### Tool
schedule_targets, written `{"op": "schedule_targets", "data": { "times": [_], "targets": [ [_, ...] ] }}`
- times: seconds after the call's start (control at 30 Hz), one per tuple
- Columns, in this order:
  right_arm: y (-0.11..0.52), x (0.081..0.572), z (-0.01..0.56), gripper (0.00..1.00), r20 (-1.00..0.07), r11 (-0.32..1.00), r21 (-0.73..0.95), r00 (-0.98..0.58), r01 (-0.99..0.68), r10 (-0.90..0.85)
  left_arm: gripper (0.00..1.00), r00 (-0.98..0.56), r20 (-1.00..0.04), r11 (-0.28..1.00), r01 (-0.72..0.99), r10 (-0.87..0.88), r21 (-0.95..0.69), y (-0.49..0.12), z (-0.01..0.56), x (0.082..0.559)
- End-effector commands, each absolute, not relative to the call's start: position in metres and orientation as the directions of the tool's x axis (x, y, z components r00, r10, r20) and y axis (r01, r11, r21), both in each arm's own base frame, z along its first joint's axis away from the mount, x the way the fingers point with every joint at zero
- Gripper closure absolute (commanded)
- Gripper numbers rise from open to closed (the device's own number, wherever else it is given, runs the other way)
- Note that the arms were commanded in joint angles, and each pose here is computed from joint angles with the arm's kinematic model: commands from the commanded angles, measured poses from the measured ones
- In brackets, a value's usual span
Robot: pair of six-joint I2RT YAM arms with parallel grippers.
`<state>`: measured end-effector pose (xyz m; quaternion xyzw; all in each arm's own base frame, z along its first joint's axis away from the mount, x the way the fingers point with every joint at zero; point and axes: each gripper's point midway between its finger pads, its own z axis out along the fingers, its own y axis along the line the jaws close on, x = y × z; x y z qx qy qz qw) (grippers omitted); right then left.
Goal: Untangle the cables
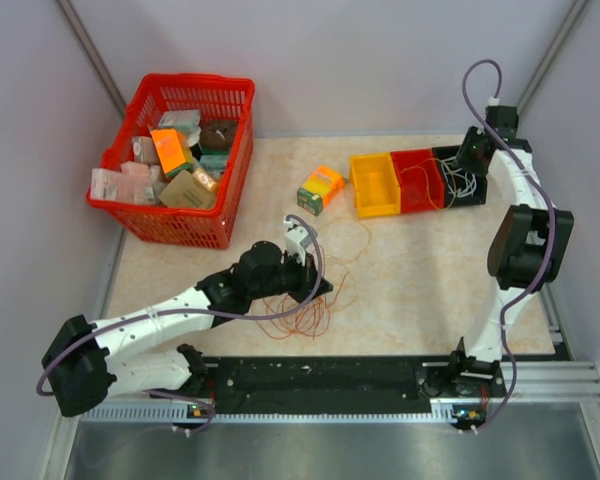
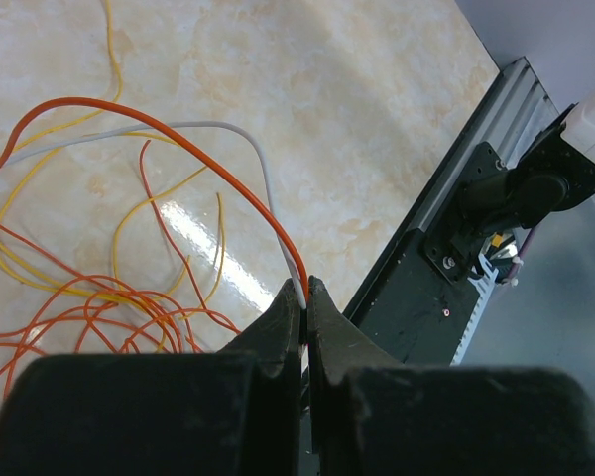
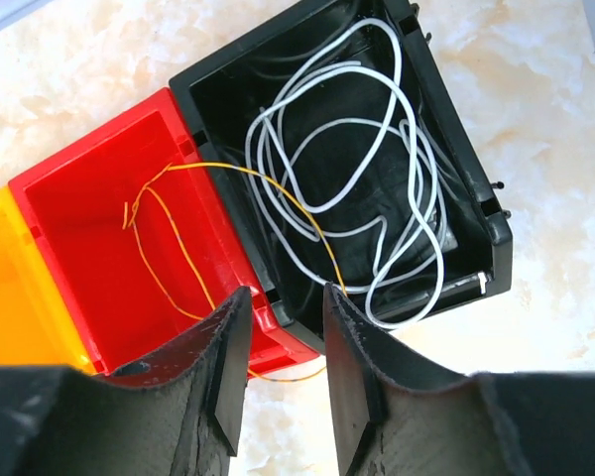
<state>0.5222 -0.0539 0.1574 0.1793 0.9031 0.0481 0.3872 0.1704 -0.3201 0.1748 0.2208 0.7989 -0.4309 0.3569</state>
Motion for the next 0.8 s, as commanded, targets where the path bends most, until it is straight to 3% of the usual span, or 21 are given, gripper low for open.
{"op": "schedule_targets", "data": {
  "times": [0.0, 0.53, 0.77],
  "targets": [
    [-0.063, 0.517, 0.151, 0.67, -0.682, 0.934, 0.187, -0.644, 0.304, 0.346, 1.00, -0.612, -0.791, 0.482, 0.697, 0.013, -0.531, -0.331, 0.201, 0.175],
    [-0.067, 0.509, 0.093, 0.68, -0.598, 0.932, 0.154, -0.720, 0.328, 0.353, 1.00, -0.613, -0.790, 0.486, 0.694, 0.011, -0.531, -0.330, 0.202, 0.175],
    [-0.067, 0.515, 0.084, 0.82, -0.598, 0.938, 0.152, -0.727, 0.312, 0.339, 1.00, -0.614, -0.789, 0.493, 0.691, 0.015, -0.529, -0.330, 0.200, 0.176]
  ]
}}
